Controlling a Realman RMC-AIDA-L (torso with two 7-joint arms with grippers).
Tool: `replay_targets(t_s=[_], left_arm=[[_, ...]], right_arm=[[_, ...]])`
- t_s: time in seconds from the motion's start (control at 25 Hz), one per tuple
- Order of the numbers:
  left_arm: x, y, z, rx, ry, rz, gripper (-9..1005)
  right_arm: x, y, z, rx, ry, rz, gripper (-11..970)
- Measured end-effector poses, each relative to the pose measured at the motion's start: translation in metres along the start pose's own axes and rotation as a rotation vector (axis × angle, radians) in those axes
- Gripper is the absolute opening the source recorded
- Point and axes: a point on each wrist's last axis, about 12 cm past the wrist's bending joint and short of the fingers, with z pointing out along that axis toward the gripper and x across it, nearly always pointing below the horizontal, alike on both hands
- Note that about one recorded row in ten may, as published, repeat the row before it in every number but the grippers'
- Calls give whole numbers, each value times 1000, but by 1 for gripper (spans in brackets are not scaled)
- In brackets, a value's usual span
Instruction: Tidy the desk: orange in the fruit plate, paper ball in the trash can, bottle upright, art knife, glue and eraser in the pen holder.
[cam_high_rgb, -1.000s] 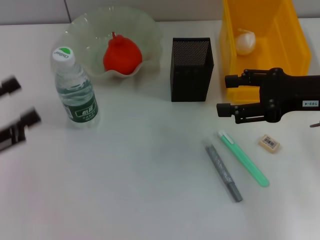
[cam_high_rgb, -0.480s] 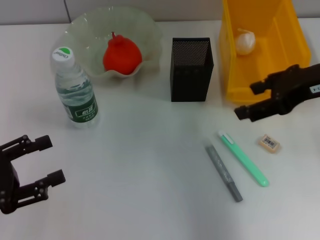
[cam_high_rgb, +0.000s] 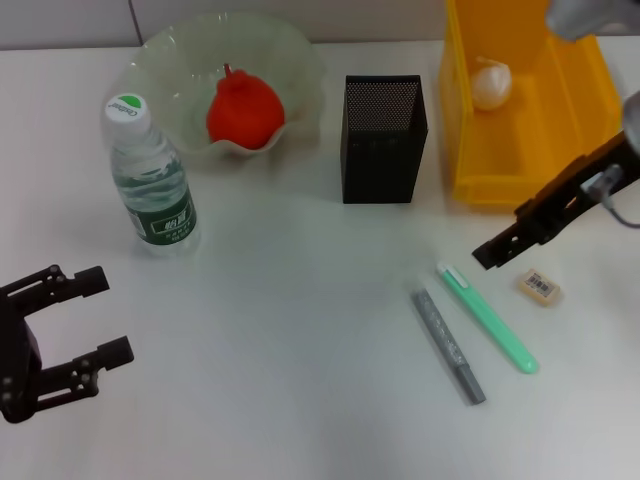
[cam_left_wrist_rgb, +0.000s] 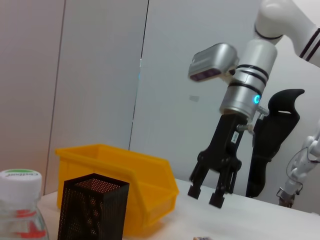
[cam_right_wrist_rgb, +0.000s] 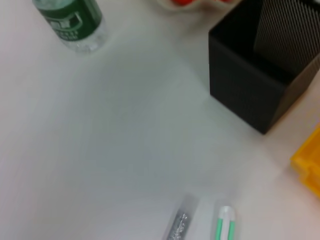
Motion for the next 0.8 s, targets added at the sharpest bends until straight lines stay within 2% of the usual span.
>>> replay_targets(t_s=[0.2, 0.44, 0.52, 0.68, 0.8], left_arm=[[-1, 3, 0, -8, 7, 3, 773], [1, 5, 1, -30, 20, 0, 772], [3, 5, 3, -29, 24, -2, 772], [4, 4, 5, -20, 33, 0, 772], [4, 5, 6, -19, 33, 1, 772]], right_arm=[[-5, 2, 23, 30, 50, 42, 830], [-12, 11, 48, 46, 124, 30, 830], [-14, 13, 56, 73, 155, 33, 830], [-19, 14, 69, 199, 213, 48, 830], [-20, 16, 71, 212, 217, 39, 830]])
